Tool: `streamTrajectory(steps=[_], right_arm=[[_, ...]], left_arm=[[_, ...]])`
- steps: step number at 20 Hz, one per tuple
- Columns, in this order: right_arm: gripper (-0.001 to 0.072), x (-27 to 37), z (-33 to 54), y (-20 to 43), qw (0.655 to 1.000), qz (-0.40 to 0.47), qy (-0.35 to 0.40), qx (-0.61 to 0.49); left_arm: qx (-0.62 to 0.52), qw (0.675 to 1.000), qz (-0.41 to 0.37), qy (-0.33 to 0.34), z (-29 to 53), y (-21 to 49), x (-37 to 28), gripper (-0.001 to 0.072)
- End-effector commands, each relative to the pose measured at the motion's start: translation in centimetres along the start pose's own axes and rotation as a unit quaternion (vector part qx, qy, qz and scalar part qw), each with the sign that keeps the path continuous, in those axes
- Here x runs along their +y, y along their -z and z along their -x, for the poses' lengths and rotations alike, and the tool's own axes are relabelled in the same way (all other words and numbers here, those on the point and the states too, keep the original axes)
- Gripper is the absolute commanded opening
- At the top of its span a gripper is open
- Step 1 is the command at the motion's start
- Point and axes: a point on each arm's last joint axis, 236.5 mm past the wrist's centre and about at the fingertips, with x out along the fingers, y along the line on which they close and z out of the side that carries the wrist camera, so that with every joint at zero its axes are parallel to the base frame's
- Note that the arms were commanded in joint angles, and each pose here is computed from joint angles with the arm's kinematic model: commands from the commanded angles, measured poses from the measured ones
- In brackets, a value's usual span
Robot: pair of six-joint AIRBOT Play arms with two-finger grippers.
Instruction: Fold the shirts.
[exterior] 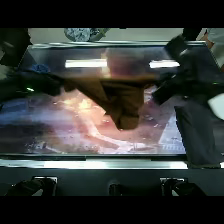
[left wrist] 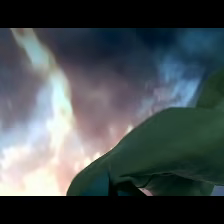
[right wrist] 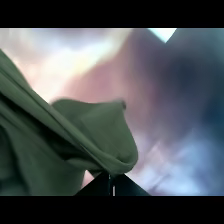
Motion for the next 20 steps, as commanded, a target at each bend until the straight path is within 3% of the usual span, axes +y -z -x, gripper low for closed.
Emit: streamTrajectory(steps=[1,5,9,15,20], right_arm=[[0.0041,-3.3,14.2,-10.0,0.98,0.031,0.097,-0.168],[0.0041,-1.4,23.5,-15.0,0.951,0.017,0.084,-0.296],[0.0041,-1.2,24.5,-14.7,0.954,0.024,0.084,-0.286],[0.0043,-2.4,12.1,-9.4,0.993,0.025,0.05,-0.103],[0.0043,-3.6,-6.6,-1.5,0.997,0.006,0.009,0.075]], left_arm=[[-0.198,0.978,-0.053,-0.036,14.6,-10.9,-1.8,0.0026],[-0.295,0.954,-0.058,0.004,23.3,-13.5,-5.7,0.0026],[-0.291,0.955,-0.049,-0.034,24.7,-12.6,-4.1,0.0026],[-0.149,0.98,-0.038,-0.124,16.1,-9.4,1.8,0.0028],[0.049,0.984,-0.026,-0.169,-0.5,-1.5,8.8,0.0029]])
